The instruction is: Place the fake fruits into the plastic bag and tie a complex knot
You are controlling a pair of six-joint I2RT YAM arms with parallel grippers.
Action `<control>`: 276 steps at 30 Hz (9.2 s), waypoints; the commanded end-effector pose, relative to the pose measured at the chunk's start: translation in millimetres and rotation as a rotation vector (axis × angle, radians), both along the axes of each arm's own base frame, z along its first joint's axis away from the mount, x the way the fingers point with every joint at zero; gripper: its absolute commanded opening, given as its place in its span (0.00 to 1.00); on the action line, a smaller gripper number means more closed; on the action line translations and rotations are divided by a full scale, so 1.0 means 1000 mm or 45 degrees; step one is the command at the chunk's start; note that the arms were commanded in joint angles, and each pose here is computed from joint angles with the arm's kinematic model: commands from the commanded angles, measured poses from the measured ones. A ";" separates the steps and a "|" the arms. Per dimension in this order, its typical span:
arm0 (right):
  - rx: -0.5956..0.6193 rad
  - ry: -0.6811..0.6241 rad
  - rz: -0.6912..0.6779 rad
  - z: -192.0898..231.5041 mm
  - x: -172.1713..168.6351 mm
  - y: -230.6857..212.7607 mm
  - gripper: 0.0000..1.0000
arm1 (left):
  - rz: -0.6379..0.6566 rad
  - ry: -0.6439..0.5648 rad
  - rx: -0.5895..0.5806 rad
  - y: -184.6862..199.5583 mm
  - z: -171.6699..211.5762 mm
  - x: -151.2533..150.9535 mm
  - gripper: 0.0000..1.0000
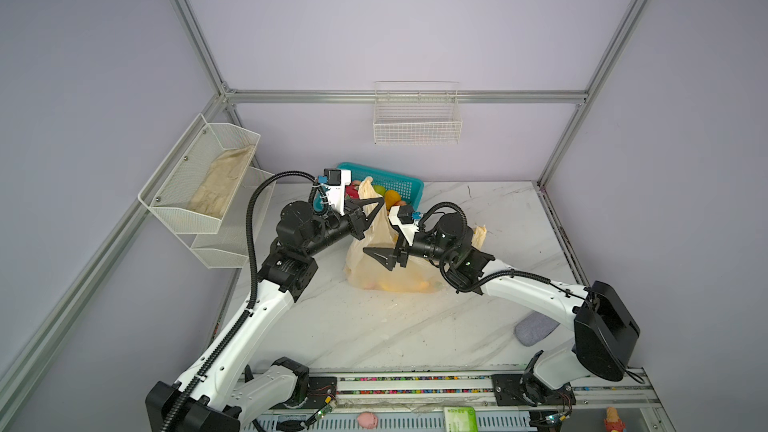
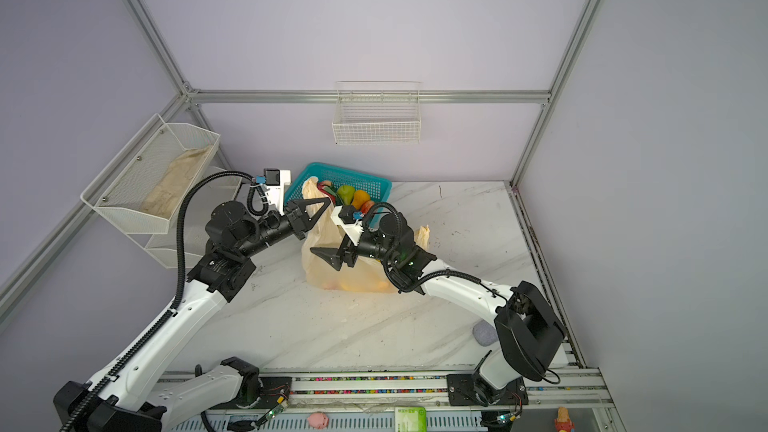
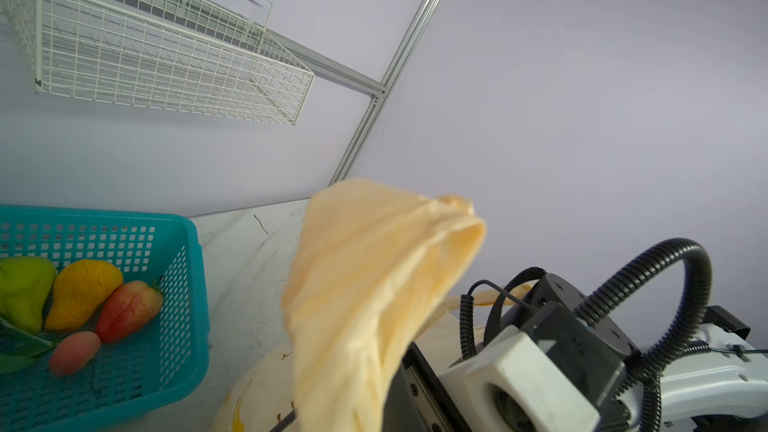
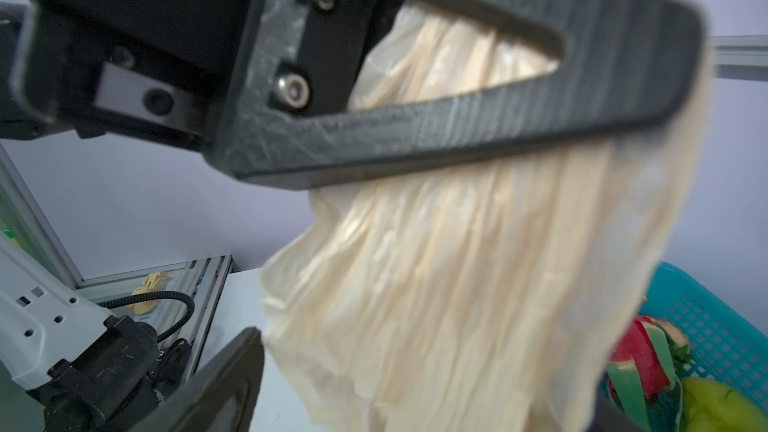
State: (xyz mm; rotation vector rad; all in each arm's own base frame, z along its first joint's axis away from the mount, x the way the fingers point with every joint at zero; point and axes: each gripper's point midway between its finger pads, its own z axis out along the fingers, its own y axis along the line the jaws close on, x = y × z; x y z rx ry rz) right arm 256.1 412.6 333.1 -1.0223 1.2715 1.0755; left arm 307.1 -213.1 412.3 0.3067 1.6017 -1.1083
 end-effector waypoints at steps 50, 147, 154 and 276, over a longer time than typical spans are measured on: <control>-0.272 0.026 -0.122 -0.040 0.011 -0.039 0.06 | -0.151 -0.164 0.185 -0.016 0.012 -0.030 0.00; 0.409 0.224 -1.178 -0.010 0.078 -0.030 0.75 | -0.121 0.247 -0.274 0.004 0.018 -0.019 0.00; 0.394 0.250 -1.211 -0.034 0.086 -0.024 0.72 | -0.110 0.251 -0.277 0.004 0.016 -0.014 0.00; -0.012 0.086 -0.512 0.027 0.043 -0.180 0.69 | 0.304 -0.174 0.217 0.059 0.068 -0.012 0.83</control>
